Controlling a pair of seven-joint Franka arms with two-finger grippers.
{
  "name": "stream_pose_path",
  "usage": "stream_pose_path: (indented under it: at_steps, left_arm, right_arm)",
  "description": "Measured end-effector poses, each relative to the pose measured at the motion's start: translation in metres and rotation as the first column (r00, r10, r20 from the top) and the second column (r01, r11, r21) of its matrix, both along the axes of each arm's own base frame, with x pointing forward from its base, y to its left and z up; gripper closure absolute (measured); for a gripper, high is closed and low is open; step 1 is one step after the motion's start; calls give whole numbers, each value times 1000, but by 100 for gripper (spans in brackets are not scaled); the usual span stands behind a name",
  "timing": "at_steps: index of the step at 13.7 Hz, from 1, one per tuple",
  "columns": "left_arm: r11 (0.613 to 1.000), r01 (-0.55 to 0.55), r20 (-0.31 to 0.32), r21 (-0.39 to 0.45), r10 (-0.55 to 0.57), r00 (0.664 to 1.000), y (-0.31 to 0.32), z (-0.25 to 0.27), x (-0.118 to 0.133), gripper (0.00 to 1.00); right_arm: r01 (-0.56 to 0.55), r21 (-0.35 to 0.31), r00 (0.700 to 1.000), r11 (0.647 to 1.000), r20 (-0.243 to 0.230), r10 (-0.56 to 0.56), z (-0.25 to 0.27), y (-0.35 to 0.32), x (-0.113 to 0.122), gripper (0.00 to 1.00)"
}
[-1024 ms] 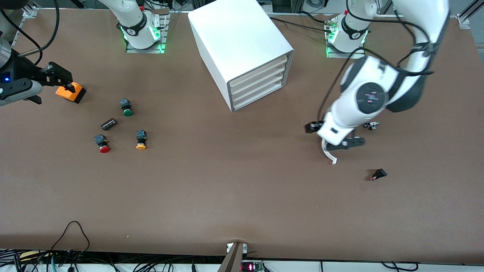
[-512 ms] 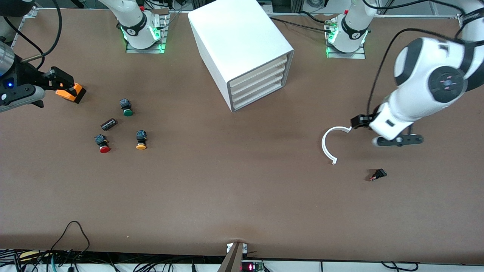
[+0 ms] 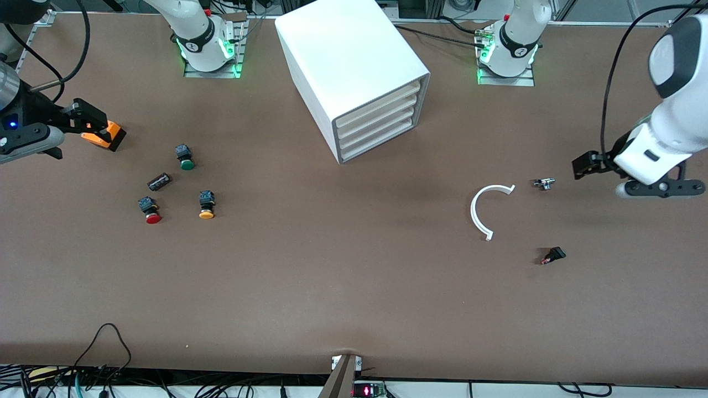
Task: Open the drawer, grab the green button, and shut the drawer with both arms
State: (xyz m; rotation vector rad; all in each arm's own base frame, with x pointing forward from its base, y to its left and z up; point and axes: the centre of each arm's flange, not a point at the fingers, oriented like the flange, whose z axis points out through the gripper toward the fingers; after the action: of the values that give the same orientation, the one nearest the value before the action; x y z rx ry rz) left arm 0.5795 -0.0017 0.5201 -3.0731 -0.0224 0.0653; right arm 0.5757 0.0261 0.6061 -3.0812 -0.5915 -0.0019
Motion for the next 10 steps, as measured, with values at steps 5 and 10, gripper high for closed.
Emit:
stream_pose_path:
  at_steps: [5,10]
  left_arm:
    - [1000,26,29,4,-26,999,25,31,-16,0]
    - [998,22,47,-58,-19,999,45,48,-27,0]
  right_arm:
    - [0,1,1000,1000,13,0,1,0,1,1]
    - [1,1,1000,1000,18,-1,2,0,2,0]
